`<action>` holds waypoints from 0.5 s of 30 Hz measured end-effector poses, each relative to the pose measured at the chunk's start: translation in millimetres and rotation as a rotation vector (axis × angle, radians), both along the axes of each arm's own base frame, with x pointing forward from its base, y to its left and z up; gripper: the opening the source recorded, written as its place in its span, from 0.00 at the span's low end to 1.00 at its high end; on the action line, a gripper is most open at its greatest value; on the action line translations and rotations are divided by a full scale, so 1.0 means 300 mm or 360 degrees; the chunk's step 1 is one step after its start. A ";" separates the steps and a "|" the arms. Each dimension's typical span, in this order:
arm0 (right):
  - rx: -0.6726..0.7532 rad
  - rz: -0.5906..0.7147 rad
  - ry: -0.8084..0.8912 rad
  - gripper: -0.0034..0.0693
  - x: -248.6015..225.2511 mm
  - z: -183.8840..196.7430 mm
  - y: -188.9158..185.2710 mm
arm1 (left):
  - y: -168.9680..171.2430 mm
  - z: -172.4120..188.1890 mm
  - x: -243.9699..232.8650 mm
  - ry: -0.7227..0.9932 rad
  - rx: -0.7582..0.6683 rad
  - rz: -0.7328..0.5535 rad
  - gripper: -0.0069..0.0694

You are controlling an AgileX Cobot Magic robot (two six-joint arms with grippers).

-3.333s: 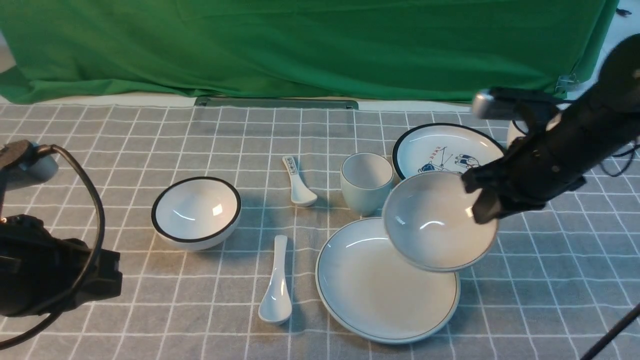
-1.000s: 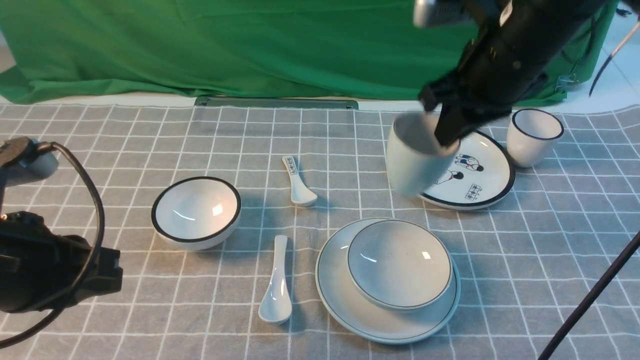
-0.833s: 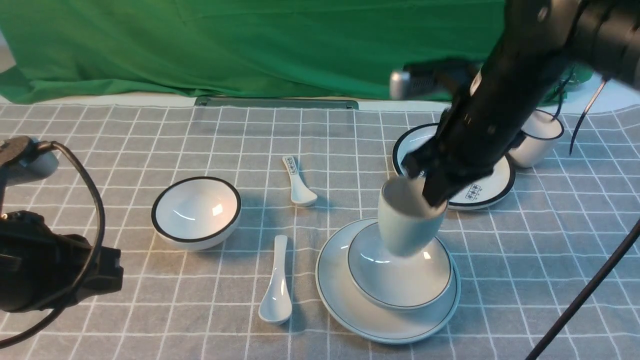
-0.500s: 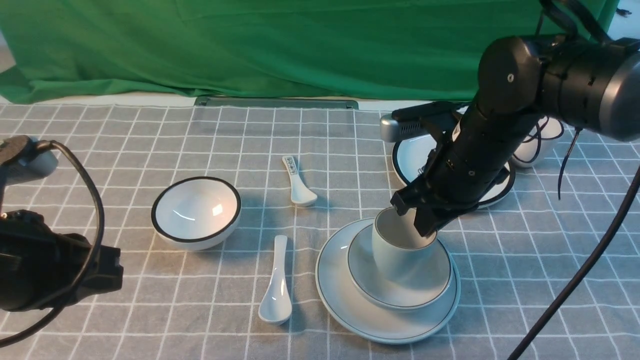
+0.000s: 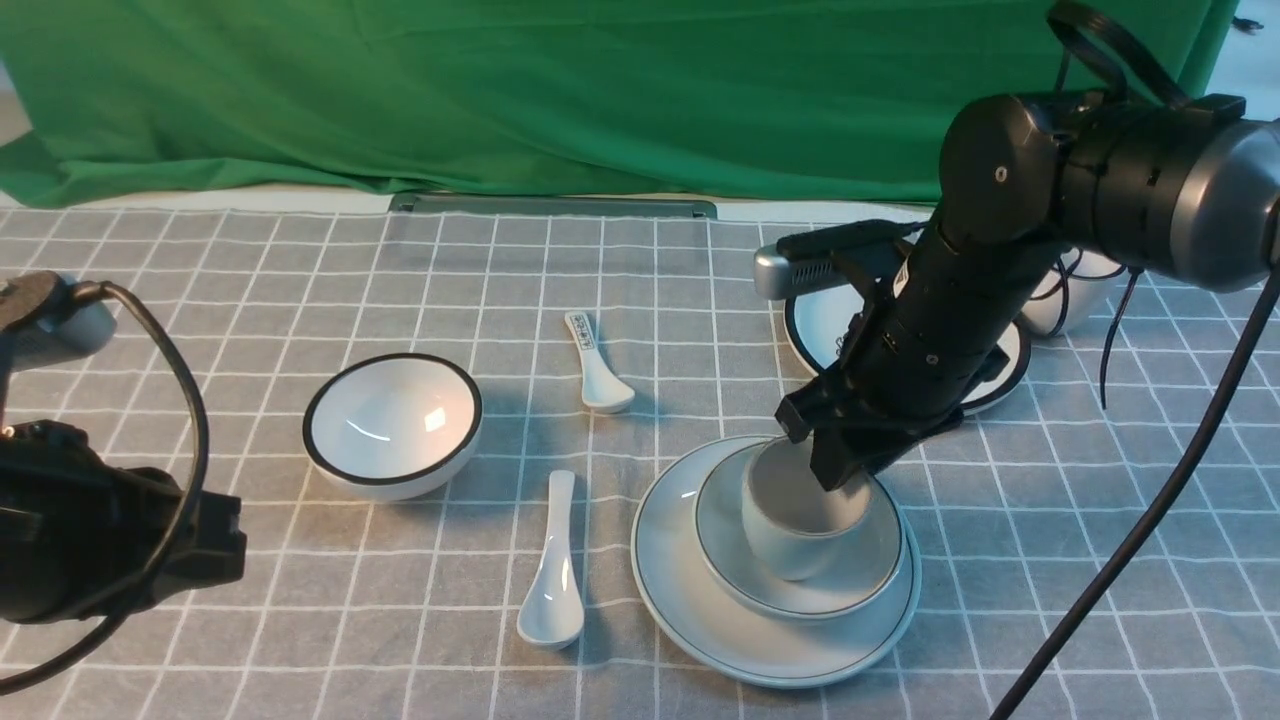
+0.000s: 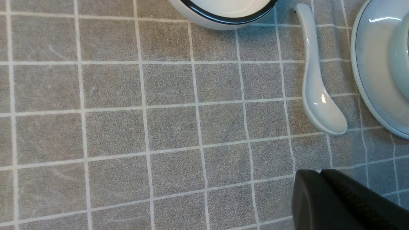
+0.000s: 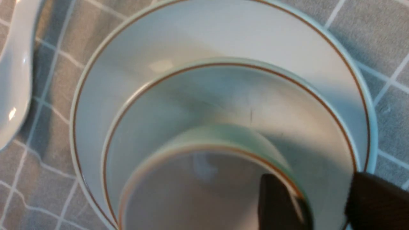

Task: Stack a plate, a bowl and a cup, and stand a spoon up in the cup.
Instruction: Use the right arm to put the blue teacup into the blue rice bowl in the middle, then use the left arm to grab a blue soup spoon

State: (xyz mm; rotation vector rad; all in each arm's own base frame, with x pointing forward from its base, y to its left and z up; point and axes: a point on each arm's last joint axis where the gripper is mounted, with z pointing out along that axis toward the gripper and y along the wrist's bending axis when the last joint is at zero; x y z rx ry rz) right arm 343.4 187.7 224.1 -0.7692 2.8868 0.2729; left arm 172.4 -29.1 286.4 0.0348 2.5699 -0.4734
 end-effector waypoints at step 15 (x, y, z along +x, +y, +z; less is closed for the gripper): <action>-0.0029 0.0073 -0.0532 0.20 -0.301 0.531 -0.200 | -0.197 0.028 0.175 0.0150 0.0054 -0.0194 0.09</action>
